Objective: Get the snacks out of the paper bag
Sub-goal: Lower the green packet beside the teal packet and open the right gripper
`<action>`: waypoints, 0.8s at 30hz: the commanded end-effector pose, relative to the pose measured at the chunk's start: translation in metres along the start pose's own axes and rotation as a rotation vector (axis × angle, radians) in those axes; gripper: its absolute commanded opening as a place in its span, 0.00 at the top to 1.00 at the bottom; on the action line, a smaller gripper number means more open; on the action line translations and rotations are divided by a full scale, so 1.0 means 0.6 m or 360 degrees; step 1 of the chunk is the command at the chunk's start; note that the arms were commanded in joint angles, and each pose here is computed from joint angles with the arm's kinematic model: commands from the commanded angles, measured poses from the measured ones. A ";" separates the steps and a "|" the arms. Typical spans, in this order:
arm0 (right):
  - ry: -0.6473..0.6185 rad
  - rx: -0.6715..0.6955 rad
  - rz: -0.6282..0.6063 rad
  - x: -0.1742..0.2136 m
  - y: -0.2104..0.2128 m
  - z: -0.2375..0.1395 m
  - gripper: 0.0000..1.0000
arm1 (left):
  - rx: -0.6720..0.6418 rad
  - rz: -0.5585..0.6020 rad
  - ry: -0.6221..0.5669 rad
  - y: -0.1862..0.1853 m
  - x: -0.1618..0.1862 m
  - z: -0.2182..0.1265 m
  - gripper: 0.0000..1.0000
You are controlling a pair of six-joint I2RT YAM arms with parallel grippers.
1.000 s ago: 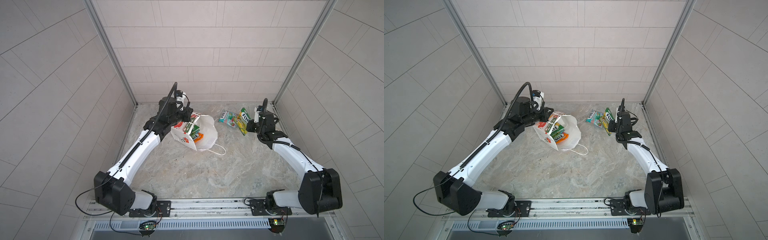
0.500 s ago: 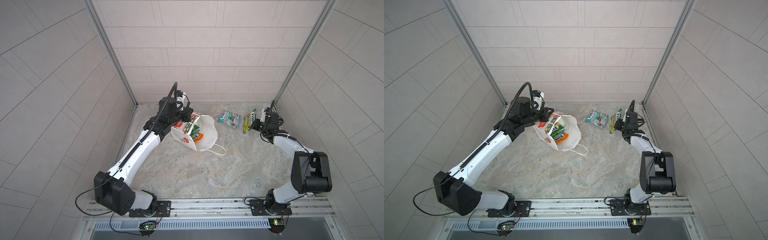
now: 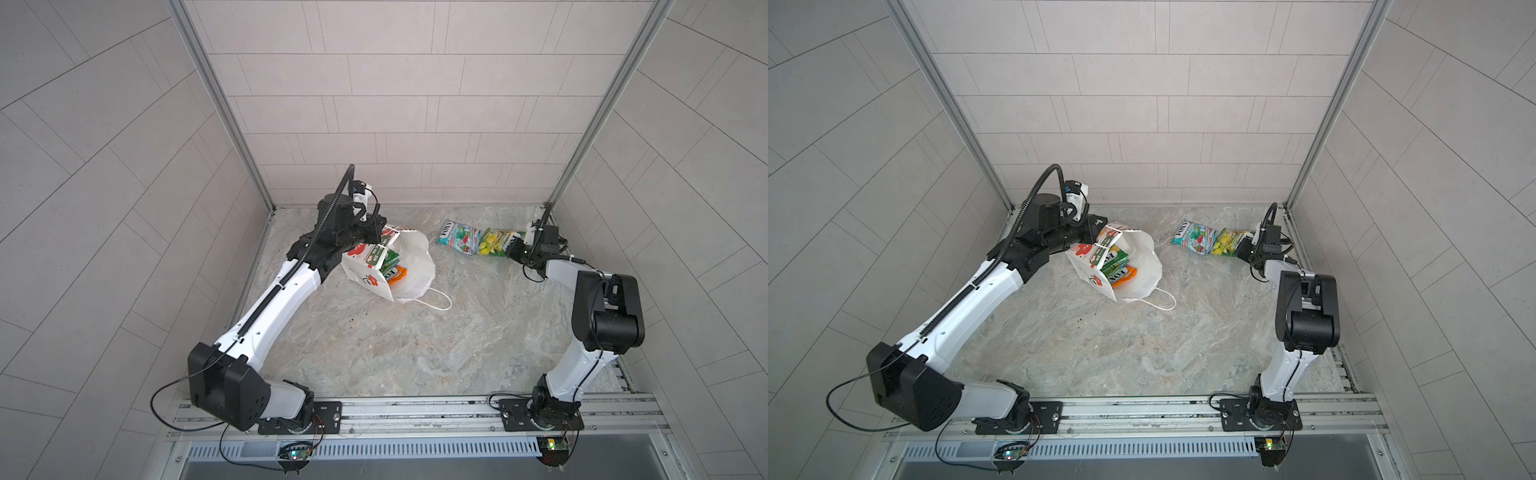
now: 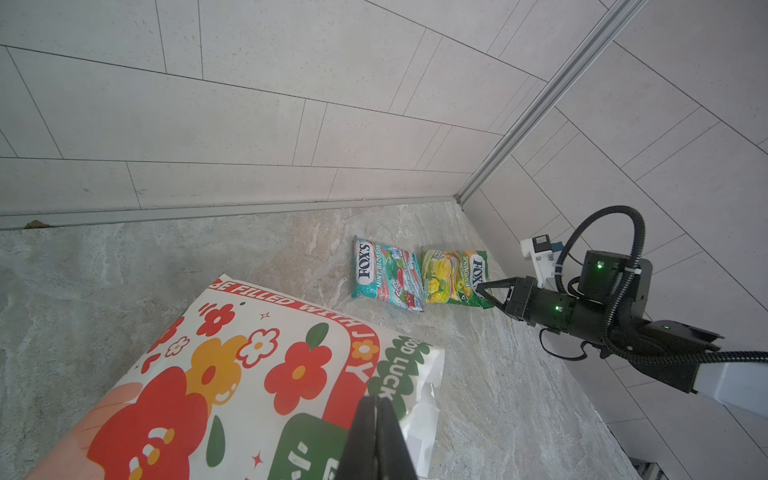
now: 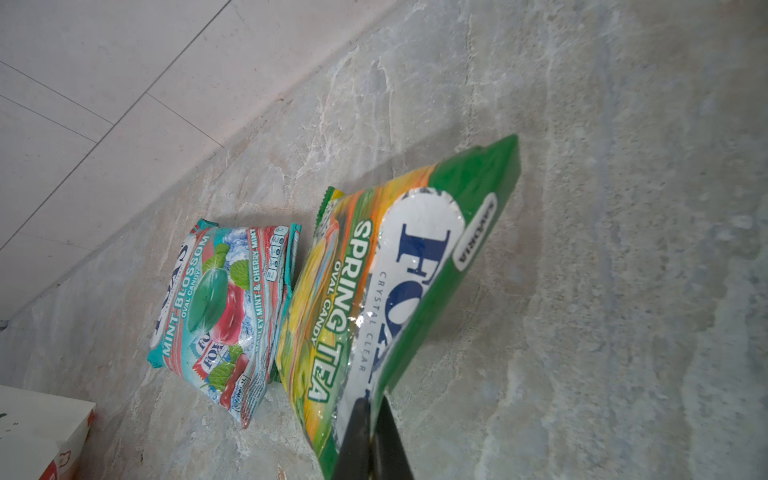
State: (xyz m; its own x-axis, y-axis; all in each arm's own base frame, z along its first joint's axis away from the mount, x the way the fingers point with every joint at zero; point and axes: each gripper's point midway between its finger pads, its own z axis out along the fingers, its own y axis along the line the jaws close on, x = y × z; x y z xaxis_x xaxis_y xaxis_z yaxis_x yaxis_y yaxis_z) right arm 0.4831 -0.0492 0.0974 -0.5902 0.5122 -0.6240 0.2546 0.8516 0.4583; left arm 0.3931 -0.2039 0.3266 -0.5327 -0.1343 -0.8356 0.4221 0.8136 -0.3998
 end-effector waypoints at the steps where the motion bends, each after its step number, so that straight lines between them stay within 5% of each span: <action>1: 0.0049 -0.0004 -0.0043 -0.004 0.004 -0.001 1.00 | 0.0013 0.0026 -0.0029 -0.006 -0.006 -0.005 1.00; 17: 0.0072 0.0235 -0.0171 -0.009 -0.055 0.018 1.00 | 0.0013 0.0032 -0.0024 -0.006 -0.005 -0.004 1.00; 21: 0.0070 0.0305 -0.0189 -0.015 -0.067 0.018 0.92 | 0.0011 0.0032 -0.0024 -0.005 -0.005 -0.004 1.00; 24: 0.0074 0.0356 -0.0203 -0.020 -0.075 0.017 0.76 | 0.0014 0.0032 -0.0022 -0.006 -0.005 -0.004 1.00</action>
State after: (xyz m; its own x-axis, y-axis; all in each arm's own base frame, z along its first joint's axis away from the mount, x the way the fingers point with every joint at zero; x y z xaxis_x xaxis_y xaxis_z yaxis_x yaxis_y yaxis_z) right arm 0.4869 -0.0802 0.0801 -0.6544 0.4108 -0.6348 0.3022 0.9117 0.2785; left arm 0.3931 -0.2039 0.3266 -0.5326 -0.1340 -0.8357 0.4223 0.8137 -0.3995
